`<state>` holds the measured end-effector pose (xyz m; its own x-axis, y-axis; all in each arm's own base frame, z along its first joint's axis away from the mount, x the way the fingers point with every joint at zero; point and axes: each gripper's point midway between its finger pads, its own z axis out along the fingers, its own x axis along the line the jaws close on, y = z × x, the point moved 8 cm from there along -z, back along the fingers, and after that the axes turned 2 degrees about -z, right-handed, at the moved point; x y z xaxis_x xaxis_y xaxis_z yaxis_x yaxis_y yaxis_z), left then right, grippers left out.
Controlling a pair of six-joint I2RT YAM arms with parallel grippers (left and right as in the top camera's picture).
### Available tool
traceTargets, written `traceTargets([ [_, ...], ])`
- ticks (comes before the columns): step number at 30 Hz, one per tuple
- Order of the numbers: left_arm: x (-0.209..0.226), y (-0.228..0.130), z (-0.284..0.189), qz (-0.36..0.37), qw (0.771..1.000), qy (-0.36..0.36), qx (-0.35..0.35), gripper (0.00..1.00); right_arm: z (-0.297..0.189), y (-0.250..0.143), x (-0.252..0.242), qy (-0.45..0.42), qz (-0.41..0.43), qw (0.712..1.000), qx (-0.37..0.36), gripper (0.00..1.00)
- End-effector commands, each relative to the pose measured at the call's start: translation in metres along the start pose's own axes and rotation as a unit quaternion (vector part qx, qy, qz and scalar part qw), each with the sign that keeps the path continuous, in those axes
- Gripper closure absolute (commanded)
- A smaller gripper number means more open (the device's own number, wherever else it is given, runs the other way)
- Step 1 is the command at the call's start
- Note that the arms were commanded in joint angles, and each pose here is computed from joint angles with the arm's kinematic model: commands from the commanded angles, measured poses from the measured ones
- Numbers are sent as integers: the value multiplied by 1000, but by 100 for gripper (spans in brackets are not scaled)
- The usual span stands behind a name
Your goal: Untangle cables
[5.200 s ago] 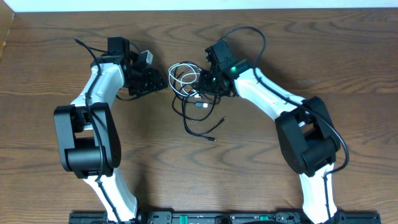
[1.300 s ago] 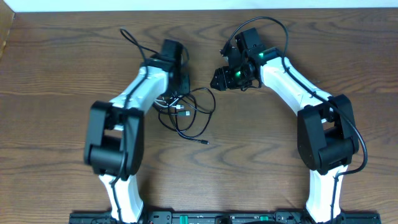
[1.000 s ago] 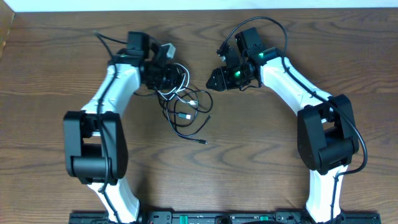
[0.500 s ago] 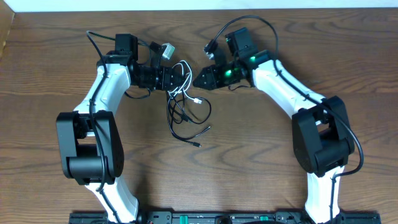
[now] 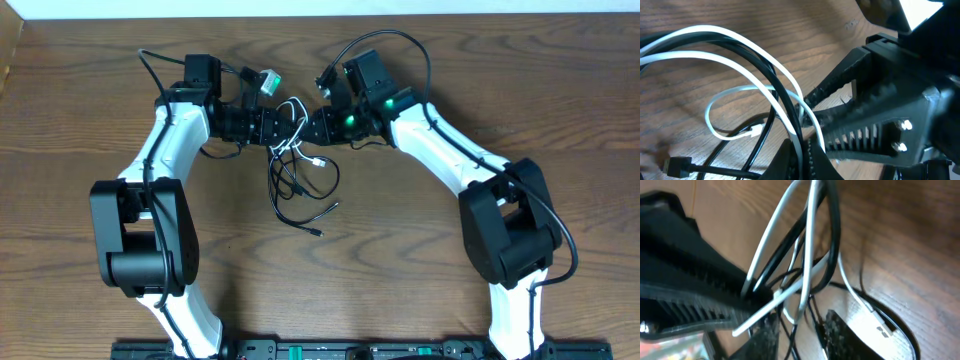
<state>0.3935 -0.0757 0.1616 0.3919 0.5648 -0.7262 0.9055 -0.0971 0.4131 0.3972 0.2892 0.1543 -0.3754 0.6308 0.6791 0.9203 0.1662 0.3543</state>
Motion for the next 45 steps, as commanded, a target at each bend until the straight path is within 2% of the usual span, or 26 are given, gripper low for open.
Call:
traceTargets([
  [1,-2,-1,-2,10,1000,-6,-2,92,3,5,5,-32,41,998,-28,80],
  [5,-2,-1,-2,10,1000,-6,-2,93,8,6,7,-60,51,996,-47,89],
  [7,-2,-1,-2,10,1000,-6,-2,93,9,5,6,-75,52,995,-49,99],
  [20,4,-2,-2,8,1000,22,3,93,0,-12,-19,-148,15,989,1,99],
  [29,4,-2,-2,7,1000,22,4,92,-17,5,-46,-234,16,971,-53,99],
  [35,4,-2,-2,7,1000,22,4,92,-26,21,-52,-218,13,972,-91,99],
  [42,0,-3,3,11,1000,19,10,92,-48,58,-42,-45,-3,987,-152,99],
  [45,-5,-3,9,17,1000,15,17,92,-54,66,-45,-44,2,983,-176,99],
])
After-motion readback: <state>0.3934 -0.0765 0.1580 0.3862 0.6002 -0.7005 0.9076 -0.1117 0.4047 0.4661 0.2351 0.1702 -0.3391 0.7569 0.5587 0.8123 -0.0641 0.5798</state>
